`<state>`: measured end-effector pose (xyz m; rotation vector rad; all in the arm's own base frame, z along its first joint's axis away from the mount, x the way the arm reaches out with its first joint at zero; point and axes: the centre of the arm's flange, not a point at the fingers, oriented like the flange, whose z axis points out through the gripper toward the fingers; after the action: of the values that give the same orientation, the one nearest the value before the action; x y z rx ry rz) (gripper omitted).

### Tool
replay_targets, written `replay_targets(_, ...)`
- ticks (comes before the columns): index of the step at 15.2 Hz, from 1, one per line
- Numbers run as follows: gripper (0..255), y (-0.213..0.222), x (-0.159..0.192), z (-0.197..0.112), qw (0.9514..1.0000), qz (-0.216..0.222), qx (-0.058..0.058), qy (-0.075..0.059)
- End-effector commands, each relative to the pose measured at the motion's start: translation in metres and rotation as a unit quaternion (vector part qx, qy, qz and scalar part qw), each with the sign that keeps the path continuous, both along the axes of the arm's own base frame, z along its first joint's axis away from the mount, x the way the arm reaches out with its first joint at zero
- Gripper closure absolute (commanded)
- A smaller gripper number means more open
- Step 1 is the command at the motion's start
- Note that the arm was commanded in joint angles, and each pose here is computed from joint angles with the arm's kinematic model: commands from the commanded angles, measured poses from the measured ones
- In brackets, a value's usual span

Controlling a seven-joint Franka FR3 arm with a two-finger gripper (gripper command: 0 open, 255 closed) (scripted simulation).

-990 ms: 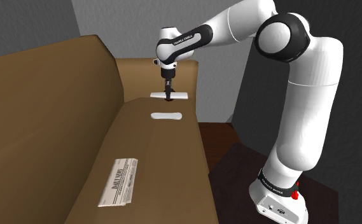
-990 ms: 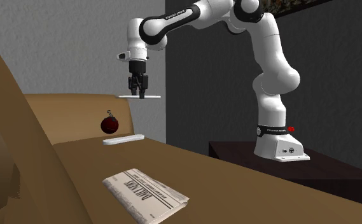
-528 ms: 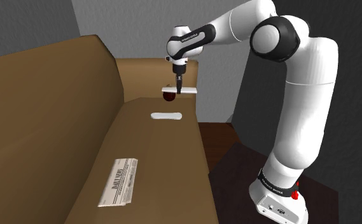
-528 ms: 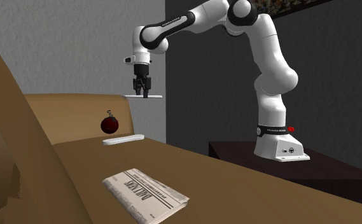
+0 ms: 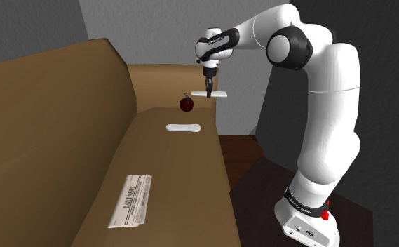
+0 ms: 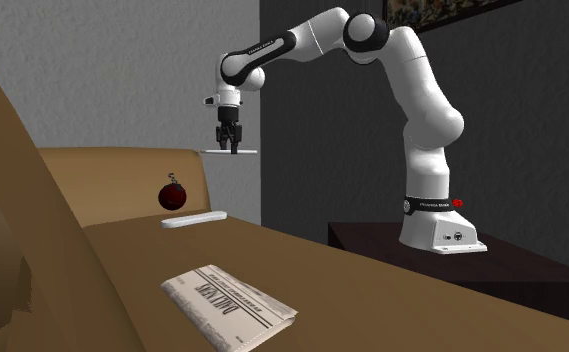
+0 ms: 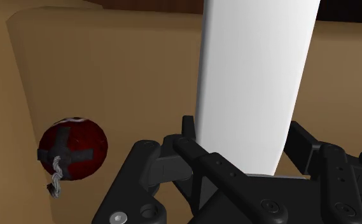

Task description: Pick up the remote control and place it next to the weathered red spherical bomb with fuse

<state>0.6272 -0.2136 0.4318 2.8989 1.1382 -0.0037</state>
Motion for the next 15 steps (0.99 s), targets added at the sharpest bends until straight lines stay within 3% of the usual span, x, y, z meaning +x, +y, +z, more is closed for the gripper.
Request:
replay_targets(1,255,-0.025,0.002,-0.002,1.0000,0.001,0.000,0.000)
replay_targets(5,255,-0.078,0.004,-0.002,1.0000,0.001,0.000,0.000)
replay_targets(15,255,-0.078,0.004,-0.054,1.0000,0.001,0.000,0.000)
